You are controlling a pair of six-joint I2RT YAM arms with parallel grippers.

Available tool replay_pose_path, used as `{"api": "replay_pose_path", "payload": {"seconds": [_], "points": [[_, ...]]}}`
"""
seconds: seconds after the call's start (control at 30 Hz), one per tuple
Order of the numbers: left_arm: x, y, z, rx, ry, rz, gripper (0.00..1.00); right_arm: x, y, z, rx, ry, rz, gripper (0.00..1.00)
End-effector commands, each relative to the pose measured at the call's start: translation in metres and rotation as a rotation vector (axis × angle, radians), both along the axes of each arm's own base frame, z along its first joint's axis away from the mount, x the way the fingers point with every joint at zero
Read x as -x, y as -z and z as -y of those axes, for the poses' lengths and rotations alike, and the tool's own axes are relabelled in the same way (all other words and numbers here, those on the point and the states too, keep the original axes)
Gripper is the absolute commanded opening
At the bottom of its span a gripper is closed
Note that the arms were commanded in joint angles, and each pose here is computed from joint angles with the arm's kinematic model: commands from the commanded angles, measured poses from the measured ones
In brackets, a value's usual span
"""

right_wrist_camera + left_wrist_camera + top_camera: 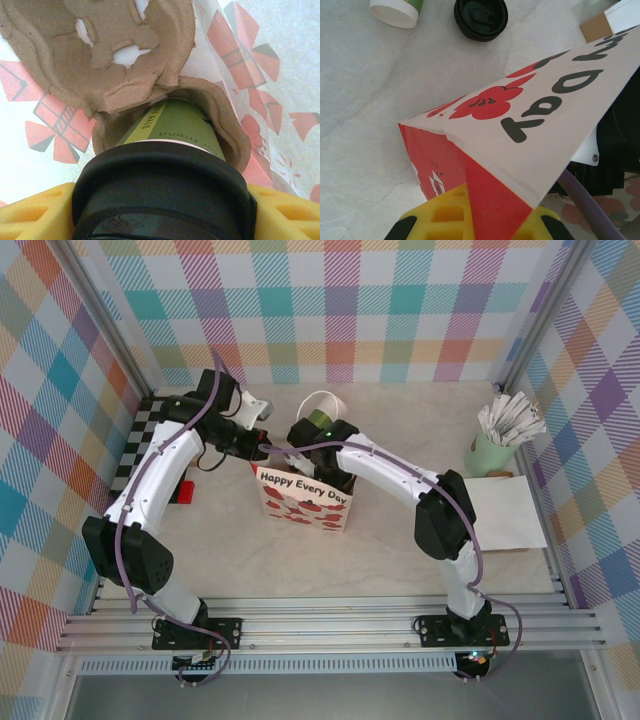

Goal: Pack the takeout coffee

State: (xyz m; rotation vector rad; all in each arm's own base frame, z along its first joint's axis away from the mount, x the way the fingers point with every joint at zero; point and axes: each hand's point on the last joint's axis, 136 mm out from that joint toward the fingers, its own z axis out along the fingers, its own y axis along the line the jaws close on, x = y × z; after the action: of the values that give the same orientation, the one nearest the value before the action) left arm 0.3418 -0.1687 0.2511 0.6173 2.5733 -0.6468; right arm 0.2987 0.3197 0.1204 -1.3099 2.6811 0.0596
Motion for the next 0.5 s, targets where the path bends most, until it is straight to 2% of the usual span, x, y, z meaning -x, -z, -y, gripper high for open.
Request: {"api": "replay_pose_path", "payload": {"seconds": [0.0,0.47], "points": [[0.0,-0.002,0.003,0.044,-0.001,-0.002,0.0,-0.002,0.032,0.006,0.038,-0.007,-0.043,0.53],[-0.002,0.003,0.006,0.057,0.009,-0.014,0.0,0.006,0.051,0.006,0.052,0.008,-0.111,0.52]]}}
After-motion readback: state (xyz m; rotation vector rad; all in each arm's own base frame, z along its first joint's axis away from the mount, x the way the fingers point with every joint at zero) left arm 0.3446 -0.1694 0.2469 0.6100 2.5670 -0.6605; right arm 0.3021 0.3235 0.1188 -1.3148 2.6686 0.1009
